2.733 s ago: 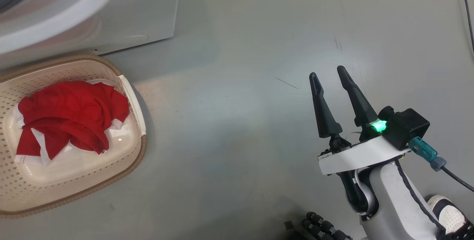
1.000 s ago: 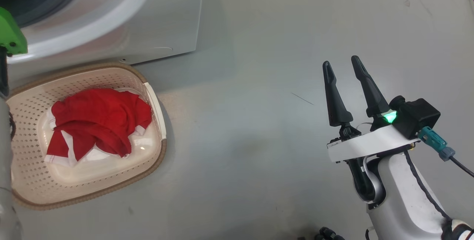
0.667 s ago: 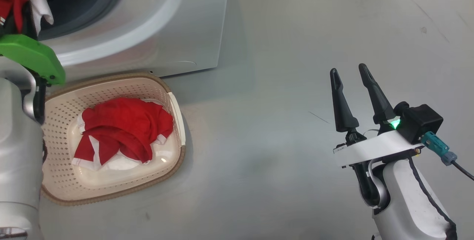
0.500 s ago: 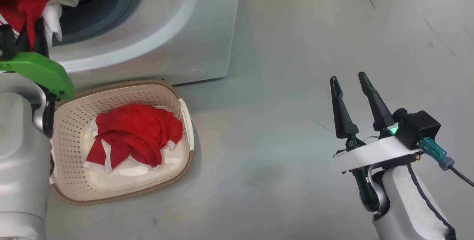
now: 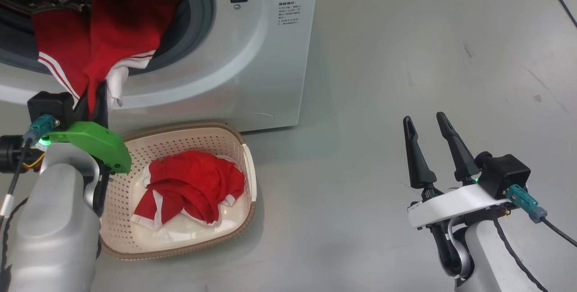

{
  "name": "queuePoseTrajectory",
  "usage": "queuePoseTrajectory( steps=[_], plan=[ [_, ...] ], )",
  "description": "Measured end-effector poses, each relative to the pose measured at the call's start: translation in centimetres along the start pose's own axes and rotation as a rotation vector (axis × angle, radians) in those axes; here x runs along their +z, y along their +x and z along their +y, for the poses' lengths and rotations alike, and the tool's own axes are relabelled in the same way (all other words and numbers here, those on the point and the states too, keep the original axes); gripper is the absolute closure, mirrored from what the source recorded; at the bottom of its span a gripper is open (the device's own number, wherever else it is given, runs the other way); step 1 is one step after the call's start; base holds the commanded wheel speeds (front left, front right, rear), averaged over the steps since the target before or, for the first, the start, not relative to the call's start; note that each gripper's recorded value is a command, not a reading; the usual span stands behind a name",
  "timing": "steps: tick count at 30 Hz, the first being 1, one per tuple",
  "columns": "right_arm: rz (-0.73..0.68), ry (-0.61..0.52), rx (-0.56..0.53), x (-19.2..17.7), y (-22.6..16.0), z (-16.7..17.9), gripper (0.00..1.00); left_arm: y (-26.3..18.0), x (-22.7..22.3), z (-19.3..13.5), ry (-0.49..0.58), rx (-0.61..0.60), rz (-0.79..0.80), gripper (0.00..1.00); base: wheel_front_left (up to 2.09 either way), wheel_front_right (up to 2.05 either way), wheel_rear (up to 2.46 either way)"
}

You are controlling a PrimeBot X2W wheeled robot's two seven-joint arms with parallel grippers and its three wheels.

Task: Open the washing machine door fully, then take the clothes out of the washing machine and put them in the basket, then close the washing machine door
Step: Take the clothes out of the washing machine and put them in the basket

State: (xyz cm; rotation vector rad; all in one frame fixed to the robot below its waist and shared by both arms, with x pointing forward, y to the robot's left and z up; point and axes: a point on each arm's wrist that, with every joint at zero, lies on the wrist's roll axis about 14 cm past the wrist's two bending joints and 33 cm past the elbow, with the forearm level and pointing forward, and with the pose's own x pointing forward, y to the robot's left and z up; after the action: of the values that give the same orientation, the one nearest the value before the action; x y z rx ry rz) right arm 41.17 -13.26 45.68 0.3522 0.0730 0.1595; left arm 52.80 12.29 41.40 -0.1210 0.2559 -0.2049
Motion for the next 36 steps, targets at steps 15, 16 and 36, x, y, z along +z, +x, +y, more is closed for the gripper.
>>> queuePoseTrajectory(
  steps=[15,16,36],
  plan=[
    [-0.029,0.002,0.027,1.1,-1.5,1.4,0.0,-3.0,7.4,-2.1,-0.021,-0.049,-0.247,1.0,0.0,0.0,0.0],
    [-0.03,0.003,0.029,1.1,-1.5,1.4,0.0,-3.2,8.5,-2.2,-0.022,-0.052,-0.28,1.0,0.0,0.0,0.0],
    [-0.042,0.001,0.04,1.5,-1.5,1.8,0.0,-8.4,19.4,-2.8,-0.043,-0.073,-0.676,1.0,0.0,0.0,0.0]
  ],
)
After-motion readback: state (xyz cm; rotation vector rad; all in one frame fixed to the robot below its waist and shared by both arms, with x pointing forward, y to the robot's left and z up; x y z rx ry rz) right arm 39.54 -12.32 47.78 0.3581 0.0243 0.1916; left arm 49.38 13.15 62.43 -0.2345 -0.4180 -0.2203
